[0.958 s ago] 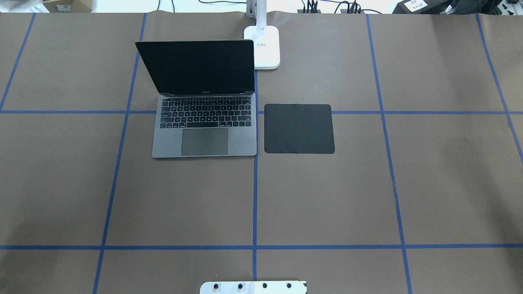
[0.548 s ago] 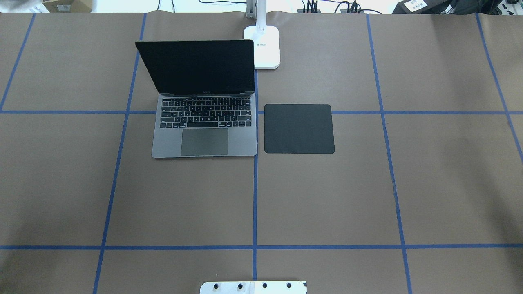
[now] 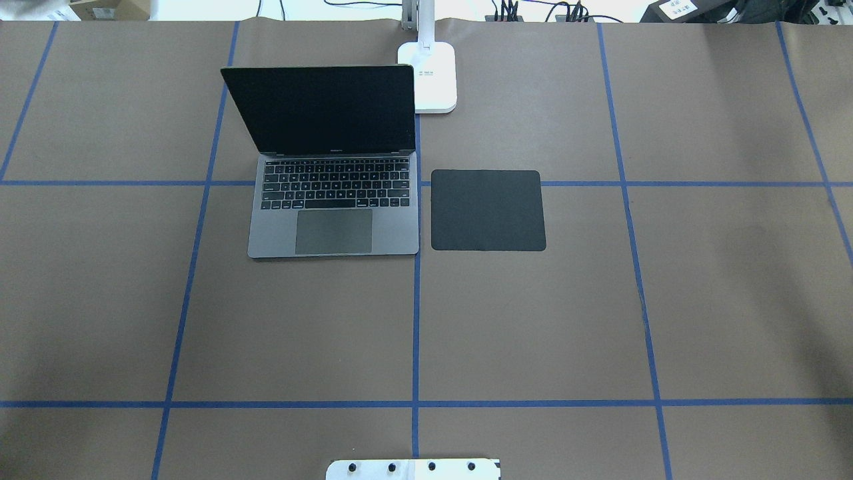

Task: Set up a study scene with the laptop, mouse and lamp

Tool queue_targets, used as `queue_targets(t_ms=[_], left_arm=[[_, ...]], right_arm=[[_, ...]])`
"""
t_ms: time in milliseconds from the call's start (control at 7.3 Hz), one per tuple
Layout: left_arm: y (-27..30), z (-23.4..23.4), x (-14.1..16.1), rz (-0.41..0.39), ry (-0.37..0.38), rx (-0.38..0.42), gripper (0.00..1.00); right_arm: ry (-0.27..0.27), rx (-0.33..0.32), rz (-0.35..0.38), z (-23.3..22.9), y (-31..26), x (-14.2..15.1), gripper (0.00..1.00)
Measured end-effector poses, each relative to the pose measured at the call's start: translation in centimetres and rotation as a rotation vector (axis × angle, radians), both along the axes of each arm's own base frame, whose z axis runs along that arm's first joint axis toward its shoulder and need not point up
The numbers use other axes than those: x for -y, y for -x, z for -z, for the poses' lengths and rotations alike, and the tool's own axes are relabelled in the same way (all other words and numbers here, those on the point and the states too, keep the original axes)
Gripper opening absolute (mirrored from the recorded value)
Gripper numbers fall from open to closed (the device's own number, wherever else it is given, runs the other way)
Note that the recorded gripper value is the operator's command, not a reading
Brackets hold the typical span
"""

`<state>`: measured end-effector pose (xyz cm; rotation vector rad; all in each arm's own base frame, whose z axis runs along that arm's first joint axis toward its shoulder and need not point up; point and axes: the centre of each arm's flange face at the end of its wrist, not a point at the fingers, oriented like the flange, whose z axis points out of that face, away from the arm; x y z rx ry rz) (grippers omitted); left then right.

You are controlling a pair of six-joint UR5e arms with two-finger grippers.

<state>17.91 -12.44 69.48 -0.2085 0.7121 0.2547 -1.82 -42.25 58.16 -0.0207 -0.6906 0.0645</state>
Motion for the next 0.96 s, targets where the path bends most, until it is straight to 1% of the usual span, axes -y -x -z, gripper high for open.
queue_targets(t_ms=[274, 411, 548, 821, 958], left_arm=[[0.2, 0.1, 0.0, -0.001, -0.001, -0.008, 0.38], [0.7, 0.5, -0.1, -0.002, -0.002, -0.033, 0.35], [1.8, 1.1, -0.3, -0.004, 0.001, -0.068, 0.34], [3.5, 4.5, -0.7, -0.015, 0.054, -0.147, 0.3], [3.8, 6.5, -0.4, 0.003, 0.076, -0.185, 0.29]], right_arm=[[0.0, 0.0, 0.0, 0.0, 0.0, 0.0, 1.0], [-0.001, 0.0, 0.0, 0.1, 0.0, 0.0, 1.0], [-0.002, 0.001, 0.0, 0.1, 0.0, 0.1, 1.0], [-0.002, 0.0, 0.0, 0.1, 0.0, 0.1, 1.0], [-0.001, 0.0, 0.0, 0.0, 0.0, 0.1, 1.0]])
